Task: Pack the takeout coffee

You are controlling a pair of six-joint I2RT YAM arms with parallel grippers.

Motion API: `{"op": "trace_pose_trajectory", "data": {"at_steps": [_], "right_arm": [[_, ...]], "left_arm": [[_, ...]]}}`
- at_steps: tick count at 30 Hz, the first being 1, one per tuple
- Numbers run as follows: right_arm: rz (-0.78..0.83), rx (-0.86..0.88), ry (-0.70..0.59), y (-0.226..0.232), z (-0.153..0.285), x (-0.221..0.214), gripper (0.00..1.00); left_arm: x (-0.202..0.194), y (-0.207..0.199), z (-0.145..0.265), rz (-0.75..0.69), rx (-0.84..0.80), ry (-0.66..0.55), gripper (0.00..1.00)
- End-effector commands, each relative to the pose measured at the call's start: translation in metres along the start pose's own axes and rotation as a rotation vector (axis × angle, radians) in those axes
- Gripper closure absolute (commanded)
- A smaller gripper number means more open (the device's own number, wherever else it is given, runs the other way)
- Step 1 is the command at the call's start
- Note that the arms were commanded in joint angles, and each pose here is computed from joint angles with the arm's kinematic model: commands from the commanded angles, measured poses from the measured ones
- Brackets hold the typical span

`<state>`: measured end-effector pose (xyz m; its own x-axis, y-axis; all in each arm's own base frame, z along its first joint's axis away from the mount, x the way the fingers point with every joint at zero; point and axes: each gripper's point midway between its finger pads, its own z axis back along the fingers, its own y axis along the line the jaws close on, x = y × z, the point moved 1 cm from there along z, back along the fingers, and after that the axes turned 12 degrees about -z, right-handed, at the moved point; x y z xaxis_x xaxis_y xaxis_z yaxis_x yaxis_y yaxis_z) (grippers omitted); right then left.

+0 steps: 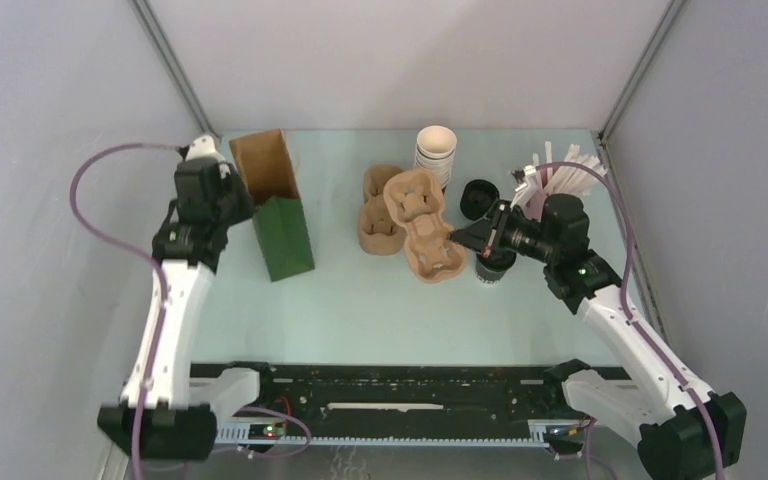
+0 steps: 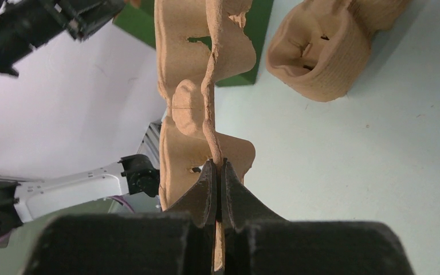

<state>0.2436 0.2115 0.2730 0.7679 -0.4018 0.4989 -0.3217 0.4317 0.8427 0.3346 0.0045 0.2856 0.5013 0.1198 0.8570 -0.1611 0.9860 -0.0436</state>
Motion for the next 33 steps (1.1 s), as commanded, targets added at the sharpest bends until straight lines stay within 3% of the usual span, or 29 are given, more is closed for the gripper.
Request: {"op": "trace_pose_trajectory", "data": {"at_steps": [1,6,12,25,33], "right_arm": [[-0.012,0.047,0.044,0.014,0.010,-0.008,1.00],[-0.060,0.110,0.107,0.033,0.017,-0.016,1.00],[-0.079,0.170,0.099,0.064,0.030,-0.016,1.00],[-0.103,0.200,0.059,0.084,0.036,-0.007,1.00],[-0.095,0.216,0.041,0.095,0.042,-0.002,1.00]], "left_arm": [[-0.012,-0.017,0.057,0.051,-0.099,-0.134,1.00],[-0.040,-0.036,0.097,0.098,-0.223,-0.184,1.00],[-0.066,-0.069,0.113,0.183,-0.418,-0.171,1.00],[-0.045,-0.084,0.147,0.303,-0.570,-0.245,1.00],[-0.068,-0.109,0.141,0.410,-0.714,-0.166,1.00]]}}
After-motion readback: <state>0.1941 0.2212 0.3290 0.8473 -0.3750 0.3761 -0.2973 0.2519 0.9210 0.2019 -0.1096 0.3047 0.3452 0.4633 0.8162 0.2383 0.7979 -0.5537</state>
